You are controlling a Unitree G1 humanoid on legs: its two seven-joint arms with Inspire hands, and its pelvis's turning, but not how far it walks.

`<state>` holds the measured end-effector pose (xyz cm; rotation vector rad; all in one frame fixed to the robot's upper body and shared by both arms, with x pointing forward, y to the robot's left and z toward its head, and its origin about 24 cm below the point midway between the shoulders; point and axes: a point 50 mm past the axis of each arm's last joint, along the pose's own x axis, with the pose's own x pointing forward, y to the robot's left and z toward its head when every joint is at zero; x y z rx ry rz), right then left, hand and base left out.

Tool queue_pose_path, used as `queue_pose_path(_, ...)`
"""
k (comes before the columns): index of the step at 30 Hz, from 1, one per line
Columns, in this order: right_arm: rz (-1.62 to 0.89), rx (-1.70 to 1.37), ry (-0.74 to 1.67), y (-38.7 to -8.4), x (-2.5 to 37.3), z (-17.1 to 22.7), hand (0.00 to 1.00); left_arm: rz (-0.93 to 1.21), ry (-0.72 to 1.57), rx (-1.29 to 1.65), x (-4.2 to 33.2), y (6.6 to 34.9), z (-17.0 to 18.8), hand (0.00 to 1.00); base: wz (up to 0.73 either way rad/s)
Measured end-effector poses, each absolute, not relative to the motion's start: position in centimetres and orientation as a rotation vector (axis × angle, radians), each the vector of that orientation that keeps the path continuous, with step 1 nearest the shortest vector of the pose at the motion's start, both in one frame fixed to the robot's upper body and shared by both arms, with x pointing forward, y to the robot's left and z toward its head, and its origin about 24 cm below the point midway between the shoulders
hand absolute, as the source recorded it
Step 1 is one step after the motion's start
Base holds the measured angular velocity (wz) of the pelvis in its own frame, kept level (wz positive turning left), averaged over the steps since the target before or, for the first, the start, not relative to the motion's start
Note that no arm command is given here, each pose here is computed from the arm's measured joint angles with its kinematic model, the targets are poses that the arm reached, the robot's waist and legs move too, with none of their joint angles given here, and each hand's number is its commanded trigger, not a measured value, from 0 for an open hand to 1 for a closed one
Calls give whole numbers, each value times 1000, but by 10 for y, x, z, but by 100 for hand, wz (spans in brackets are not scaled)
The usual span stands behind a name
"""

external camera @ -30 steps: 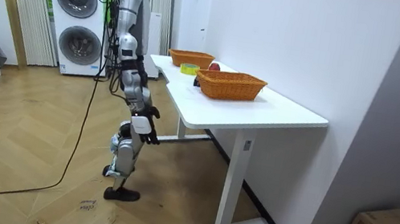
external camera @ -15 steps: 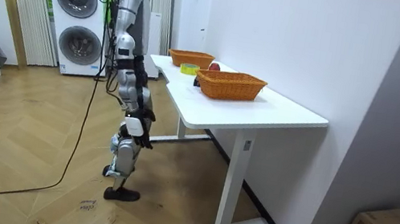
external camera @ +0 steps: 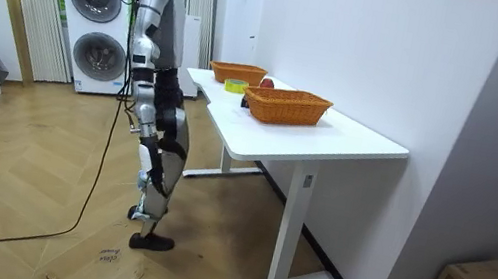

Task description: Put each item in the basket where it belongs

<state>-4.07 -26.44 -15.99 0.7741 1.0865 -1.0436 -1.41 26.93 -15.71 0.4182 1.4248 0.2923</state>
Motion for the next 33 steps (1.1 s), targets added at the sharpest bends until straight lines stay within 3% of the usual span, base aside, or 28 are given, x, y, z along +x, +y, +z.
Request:
queue_pose_path(11,-1221,743,849,-302,8,-142,0,375,1384,445,-19,276,-152,0,-10)
queue_pose_path(19,-1391,615,647,-344,41,-108,0,408,1354,468,-18,277,-150,0,-2)
queue_pose_path(33,-1413,351,274,-362,102,-24,0,416,1303,478,-16,279,-145,0,0)
